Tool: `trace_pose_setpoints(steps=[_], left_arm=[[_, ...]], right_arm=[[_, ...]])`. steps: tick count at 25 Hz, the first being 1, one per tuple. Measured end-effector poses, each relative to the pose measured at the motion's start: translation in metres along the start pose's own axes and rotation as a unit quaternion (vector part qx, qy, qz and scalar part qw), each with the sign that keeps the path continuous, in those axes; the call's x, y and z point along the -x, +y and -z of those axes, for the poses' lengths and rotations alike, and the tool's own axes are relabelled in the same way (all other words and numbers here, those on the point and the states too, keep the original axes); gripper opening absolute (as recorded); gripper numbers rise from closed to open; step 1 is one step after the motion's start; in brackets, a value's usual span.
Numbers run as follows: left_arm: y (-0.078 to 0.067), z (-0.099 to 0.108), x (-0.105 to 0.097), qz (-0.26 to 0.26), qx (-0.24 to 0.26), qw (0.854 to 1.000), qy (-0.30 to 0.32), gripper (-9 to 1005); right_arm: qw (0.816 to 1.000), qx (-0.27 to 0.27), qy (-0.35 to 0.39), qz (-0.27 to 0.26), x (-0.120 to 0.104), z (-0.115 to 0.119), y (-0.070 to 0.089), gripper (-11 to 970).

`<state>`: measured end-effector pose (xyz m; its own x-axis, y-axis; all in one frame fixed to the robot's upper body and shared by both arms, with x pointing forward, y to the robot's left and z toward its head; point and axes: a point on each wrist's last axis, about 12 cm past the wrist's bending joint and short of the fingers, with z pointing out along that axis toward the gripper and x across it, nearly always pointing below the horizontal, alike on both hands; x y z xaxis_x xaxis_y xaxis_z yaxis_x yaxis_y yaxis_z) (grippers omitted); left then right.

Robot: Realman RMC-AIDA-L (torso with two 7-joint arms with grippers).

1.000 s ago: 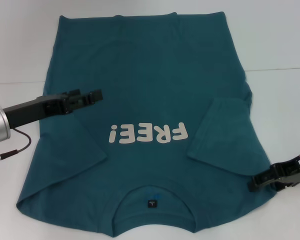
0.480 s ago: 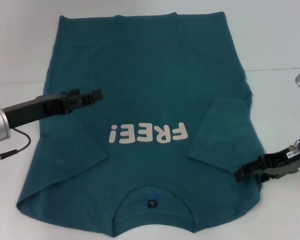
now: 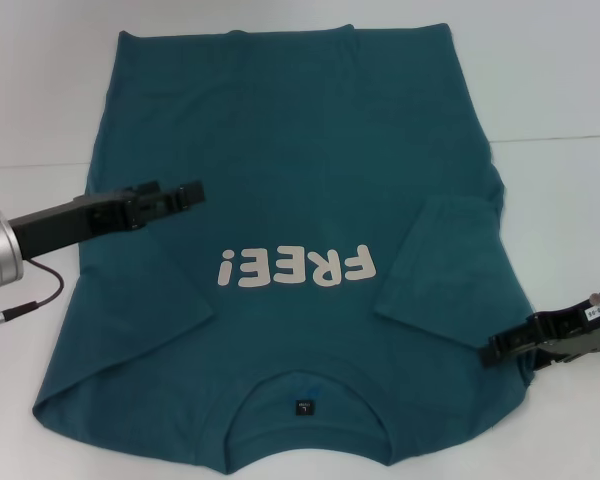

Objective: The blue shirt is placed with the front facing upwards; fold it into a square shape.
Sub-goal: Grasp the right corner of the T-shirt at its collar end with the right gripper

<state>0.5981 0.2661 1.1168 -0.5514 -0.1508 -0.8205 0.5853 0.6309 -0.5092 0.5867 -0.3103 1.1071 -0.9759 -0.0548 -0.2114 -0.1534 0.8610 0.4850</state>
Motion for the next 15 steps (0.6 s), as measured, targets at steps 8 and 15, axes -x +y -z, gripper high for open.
trace_pose_setpoints(steps=[8,15], left_arm=[[0.0000,-0.0003,0.0004,0.000,0.000,1.000,0.000,904],[0.0000,-0.0002,0.0007,0.000,-0.001,1.000,-0.001,904]], right_arm=[[1.000,-0.005,-0.006,0.002,0.0011,0.0026,-0.0026,826],[1.000,-0.005,-0.006,-0.001,0.0011,0.0028,-0.0027,684]])
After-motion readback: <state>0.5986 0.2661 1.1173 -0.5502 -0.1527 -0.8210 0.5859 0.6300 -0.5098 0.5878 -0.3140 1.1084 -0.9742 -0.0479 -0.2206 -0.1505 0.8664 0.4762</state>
